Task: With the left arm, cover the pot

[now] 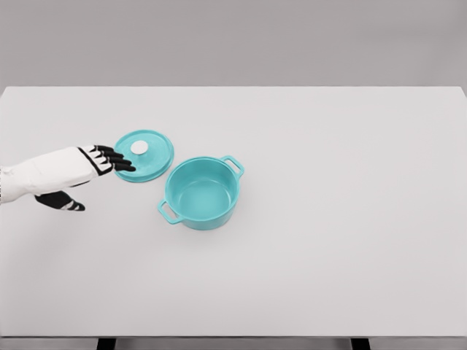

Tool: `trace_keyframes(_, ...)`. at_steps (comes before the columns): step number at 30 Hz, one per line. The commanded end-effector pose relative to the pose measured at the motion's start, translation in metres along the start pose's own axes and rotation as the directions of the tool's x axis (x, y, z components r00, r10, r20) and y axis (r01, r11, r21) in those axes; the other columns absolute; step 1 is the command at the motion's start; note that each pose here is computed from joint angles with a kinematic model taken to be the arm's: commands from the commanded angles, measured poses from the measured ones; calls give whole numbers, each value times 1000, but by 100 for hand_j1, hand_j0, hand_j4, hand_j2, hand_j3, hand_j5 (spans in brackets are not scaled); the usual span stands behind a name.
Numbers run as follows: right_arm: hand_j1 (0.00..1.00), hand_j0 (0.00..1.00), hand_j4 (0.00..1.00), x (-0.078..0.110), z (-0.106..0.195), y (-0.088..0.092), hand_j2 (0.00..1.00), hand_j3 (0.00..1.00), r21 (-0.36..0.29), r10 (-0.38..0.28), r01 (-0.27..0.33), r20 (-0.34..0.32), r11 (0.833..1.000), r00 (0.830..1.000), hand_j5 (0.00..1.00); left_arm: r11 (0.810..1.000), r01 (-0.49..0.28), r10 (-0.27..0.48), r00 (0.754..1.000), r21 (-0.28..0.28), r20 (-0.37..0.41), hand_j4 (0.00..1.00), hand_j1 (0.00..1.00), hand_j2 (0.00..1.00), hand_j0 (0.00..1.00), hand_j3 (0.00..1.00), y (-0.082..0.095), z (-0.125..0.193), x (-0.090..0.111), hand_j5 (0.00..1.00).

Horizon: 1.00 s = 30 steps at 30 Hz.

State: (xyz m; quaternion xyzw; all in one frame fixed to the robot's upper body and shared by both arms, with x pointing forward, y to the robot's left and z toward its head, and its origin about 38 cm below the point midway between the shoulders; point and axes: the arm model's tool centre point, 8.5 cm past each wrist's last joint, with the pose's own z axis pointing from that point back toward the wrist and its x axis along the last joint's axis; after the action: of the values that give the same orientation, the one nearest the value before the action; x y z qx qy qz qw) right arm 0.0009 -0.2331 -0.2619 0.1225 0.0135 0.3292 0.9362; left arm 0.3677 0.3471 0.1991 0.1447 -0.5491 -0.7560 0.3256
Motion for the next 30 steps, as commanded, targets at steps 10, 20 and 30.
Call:
trace_keyframes(10,100,100,100,-3,0,2,100,100,4,1,-1,-5,1000,1000,100,999,-36,35,998,-23,-52,100,100,100,100,100,17,-27,-39,100)
trace_keyframes(20,100,100,100,-3,0,2,100,100,4,1,-1,-5,1000,1000,100,984,-48,34,996,-174,-84,100,100,100,100,100,25,-95,-74,100)
trace_keyframes(30,100,100,100,-3,0,2,100,100,4,1,-1,-5,1000,1000,100,981,-82,67,994,-176,-89,97,97,97,97,97,26,-130,-76,97)
